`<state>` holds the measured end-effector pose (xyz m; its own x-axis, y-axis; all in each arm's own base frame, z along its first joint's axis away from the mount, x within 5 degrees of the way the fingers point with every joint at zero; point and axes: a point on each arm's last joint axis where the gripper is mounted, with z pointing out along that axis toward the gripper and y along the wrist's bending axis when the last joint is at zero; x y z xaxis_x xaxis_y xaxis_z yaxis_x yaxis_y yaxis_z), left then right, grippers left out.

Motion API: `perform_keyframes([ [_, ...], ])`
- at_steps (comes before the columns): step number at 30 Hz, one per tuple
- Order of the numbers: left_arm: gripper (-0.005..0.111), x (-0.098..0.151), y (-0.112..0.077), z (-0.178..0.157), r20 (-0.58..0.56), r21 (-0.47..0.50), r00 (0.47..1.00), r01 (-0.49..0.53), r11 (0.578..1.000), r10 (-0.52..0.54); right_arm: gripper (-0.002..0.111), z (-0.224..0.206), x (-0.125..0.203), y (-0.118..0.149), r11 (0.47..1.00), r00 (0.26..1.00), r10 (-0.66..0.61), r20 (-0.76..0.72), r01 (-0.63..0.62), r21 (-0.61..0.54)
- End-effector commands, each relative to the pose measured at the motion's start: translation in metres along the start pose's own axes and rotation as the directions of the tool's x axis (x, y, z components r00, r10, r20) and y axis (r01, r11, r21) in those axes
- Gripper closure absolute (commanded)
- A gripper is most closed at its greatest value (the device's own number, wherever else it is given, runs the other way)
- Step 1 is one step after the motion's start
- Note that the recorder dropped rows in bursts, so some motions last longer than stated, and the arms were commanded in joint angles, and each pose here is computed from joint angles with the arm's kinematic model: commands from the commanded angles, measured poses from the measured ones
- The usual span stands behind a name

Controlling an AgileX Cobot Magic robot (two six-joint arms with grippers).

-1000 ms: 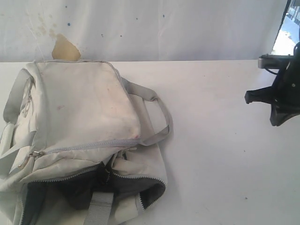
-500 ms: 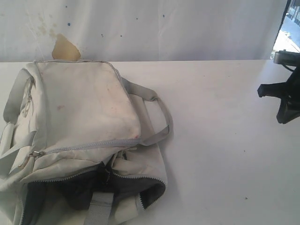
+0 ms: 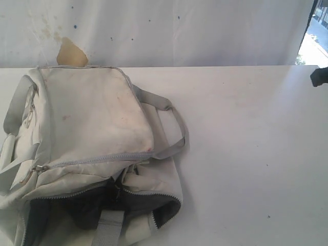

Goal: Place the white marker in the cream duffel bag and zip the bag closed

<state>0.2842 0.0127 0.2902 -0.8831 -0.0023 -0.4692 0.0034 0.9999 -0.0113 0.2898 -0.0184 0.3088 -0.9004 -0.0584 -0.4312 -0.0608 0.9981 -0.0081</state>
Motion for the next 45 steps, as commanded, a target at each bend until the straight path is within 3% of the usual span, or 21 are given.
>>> perform_keyframes([
  [1,0.091,-0.002,-0.003,-0.019,0.075,0.004,0.997,-0.006,1.0,0.006,0.108,-0.035,0.017,0.003,0.999,0.993,-0.026,0.116,0.023,0.032],
  [5,0.107,0.002,-0.014,-0.048,0.159,0.009,0.985,-0.074,0.997,0.072,0.108,-0.068,0.035,0.006,0.998,0.974,-0.042,0.223,0.029,0.061],
  [10,0.107,0.014,-0.025,-0.09,0.281,0.018,0.954,-0.117,0.993,0.107,0.108,-0.118,0.06,0.009,0.992,0.925,-0.078,0.373,0.035,0.121],
  [16,0.107,0.039,-0.025,-0.143,0.431,0.011,0.897,-0.113,0.994,0.097,0.108,-0.175,0.105,0.018,0.988,0.833,-0.1,0.544,0.019,0.153],
  [22,0.107,0.094,-0.022,-0.216,0.649,-0.043,0.748,-0.151,0.988,0.143,0.108,-0.231,0.177,0.031,0.981,0.667,-0.14,0.732,-0.006,0.193],
  [27,0.107,0.142,-0.02,-0.252,0.747,-0.063,0.649,-0.148,0.987,0.145,0.108,-0.256,0.23,0.039,0.977,0.525,-0.165,0.835,-0.033,0.213],
  [30,0.107,0.187,-0.018,-0.277,0.835,-0.093,0.53,-0.132,0.987,0.149,0.108,-0.262,0.271,0.045,0.975,0.463,-0.175,0.869,-0.043,0.219],
  [36,0.107,0.252,-0.015,-0.287,0.888,-0.086,0.442,-0.104,0.991,0.123,0.108,-0.257,0.323,0.051,0.975,0.45,-0.177,0.875,-0.045,0.22],
  [39,0.107,0.276,-0.014,-0.277,0.893,-0.07,0.437,-0.095,0.993,0.105,0.108,-0.256,0.326,0.052,0.975,0.48,-0.172,0.86,-0.039,0.217],
  [45,0.107,0.284,-0.014,-0.266,0.876,-0.07,0.47,-0.093,0.993,0.106,0.108,-0.255,0.326,0.042,0.977,0.479,-0.184,0.858,-0.01,0.215],
])
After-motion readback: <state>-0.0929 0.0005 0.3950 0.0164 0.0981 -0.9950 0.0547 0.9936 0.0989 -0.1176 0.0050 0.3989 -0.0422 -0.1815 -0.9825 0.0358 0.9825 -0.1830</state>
